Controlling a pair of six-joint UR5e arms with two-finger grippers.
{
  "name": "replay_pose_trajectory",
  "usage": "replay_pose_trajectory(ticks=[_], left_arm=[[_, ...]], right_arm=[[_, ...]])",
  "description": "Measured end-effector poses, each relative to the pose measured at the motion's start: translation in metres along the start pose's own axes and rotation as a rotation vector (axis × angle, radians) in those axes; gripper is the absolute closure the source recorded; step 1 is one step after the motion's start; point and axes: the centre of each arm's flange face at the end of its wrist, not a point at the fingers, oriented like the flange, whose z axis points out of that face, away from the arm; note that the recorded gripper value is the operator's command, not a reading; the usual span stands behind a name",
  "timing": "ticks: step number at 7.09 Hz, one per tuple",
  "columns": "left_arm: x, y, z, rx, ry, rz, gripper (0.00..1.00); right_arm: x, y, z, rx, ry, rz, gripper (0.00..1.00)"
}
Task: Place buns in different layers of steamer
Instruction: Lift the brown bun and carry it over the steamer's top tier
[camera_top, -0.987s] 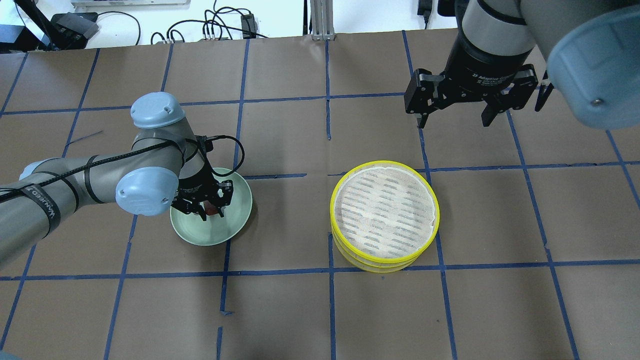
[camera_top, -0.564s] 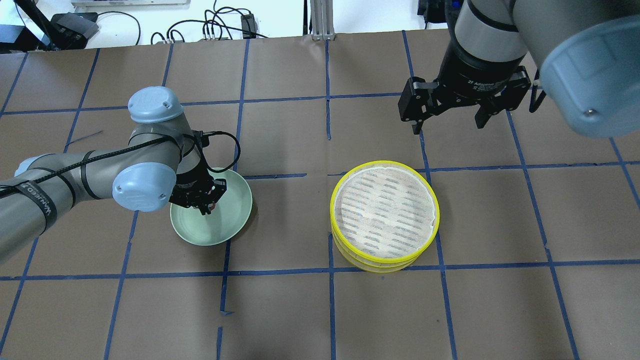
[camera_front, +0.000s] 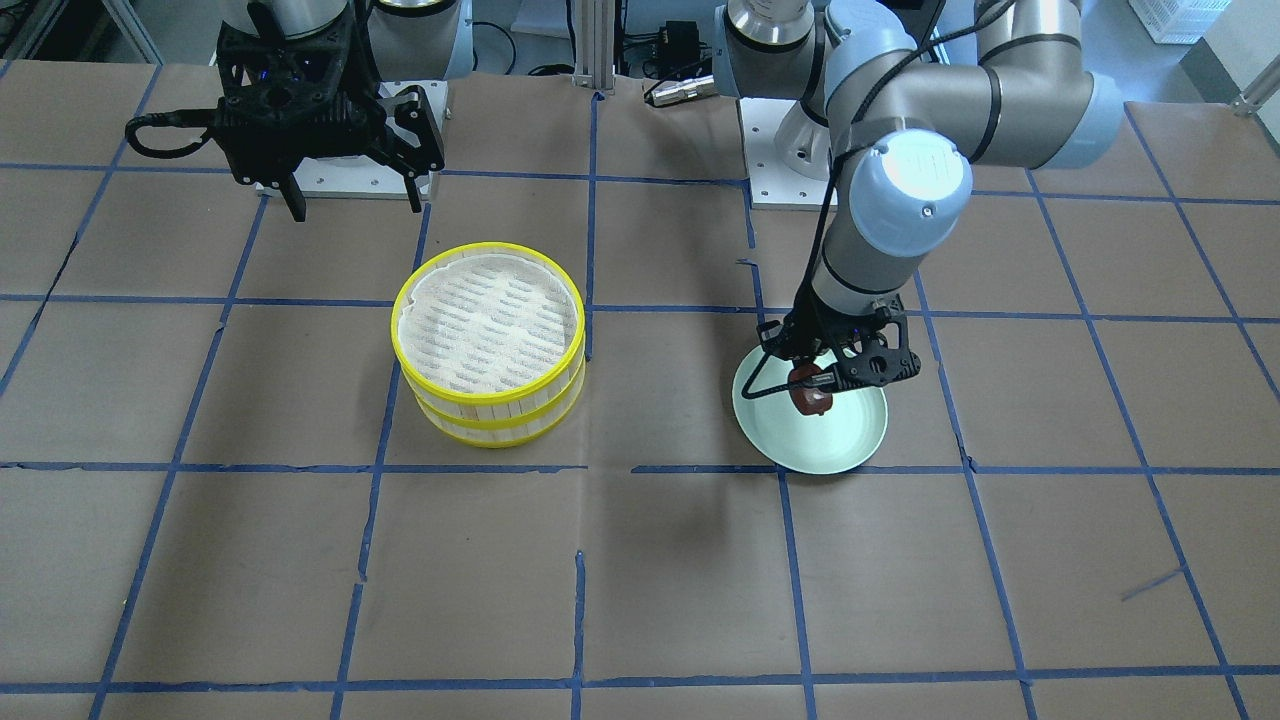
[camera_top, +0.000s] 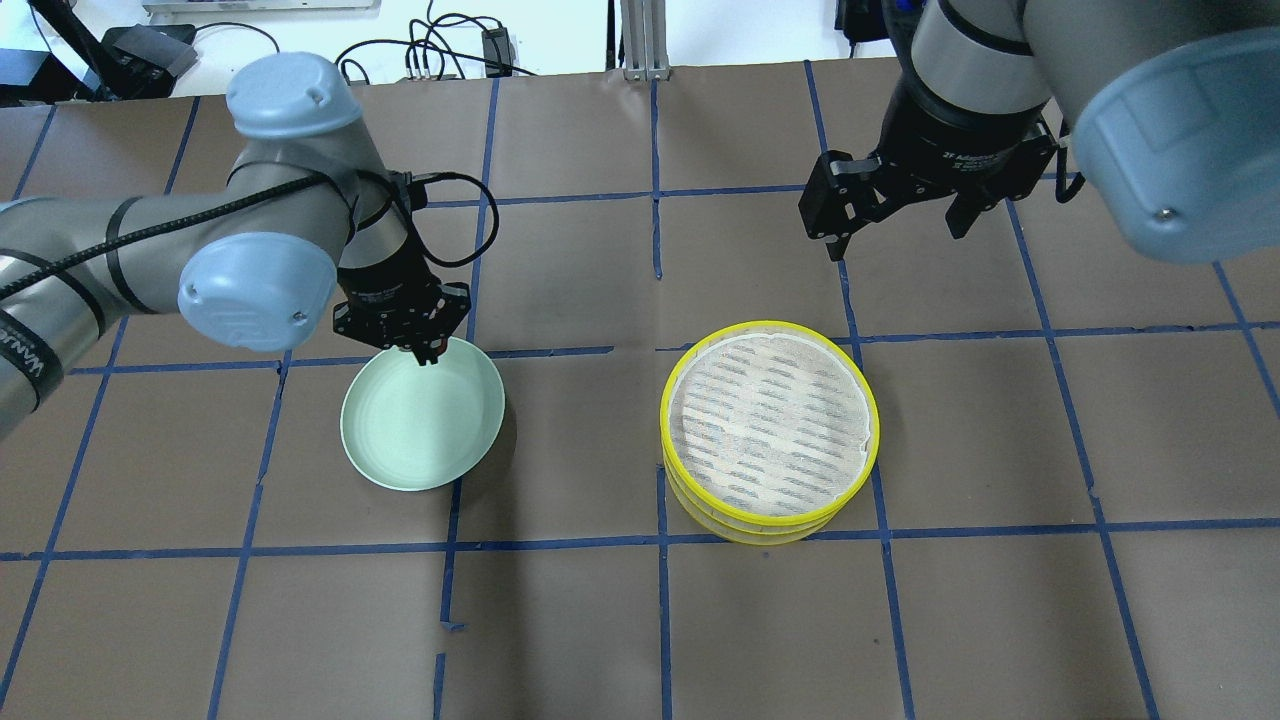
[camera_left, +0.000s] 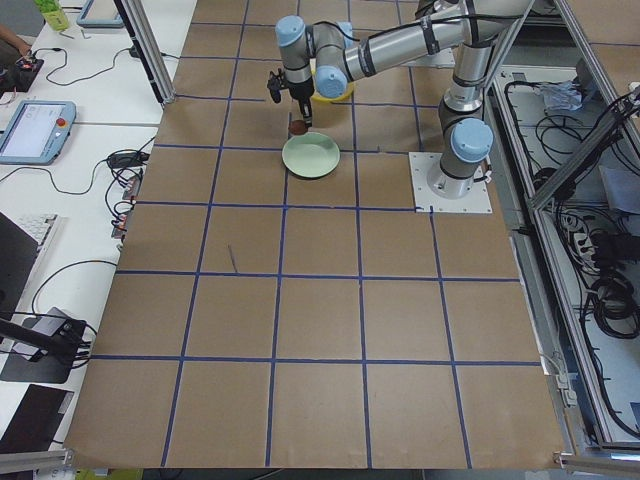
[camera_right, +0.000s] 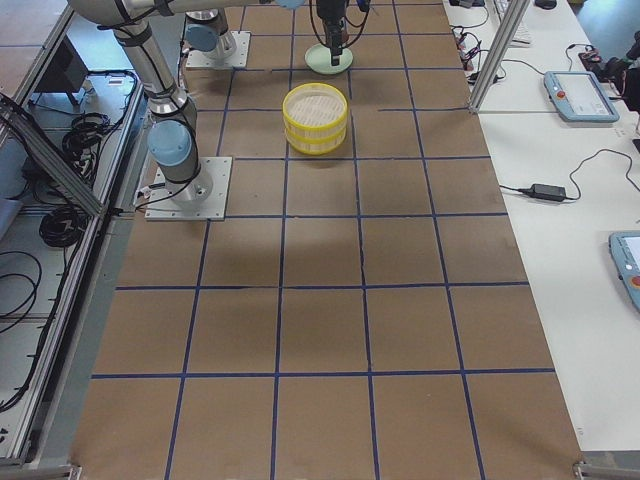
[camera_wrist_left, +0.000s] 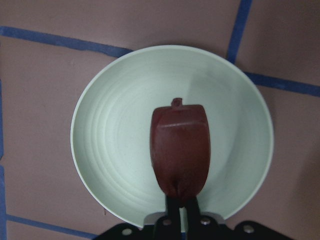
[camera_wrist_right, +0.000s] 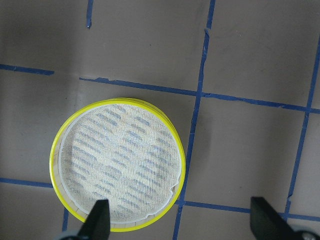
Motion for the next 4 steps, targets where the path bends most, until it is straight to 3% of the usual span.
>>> replay_pose_trajectory(ticks=[2,4], left_arm=[[0.089,0.049,-0.044,0.026,0.096,-0.048,0.98],[0.156,0.092,-0.048,0.038,0.193,-0.142,0.93]], right_arm=[[0.005,-0.002,-0.001,0.003,0.000,0.010,0.00],[0.037,-0.009,-0.003,0.002,-0.016,0.076,0.00]])
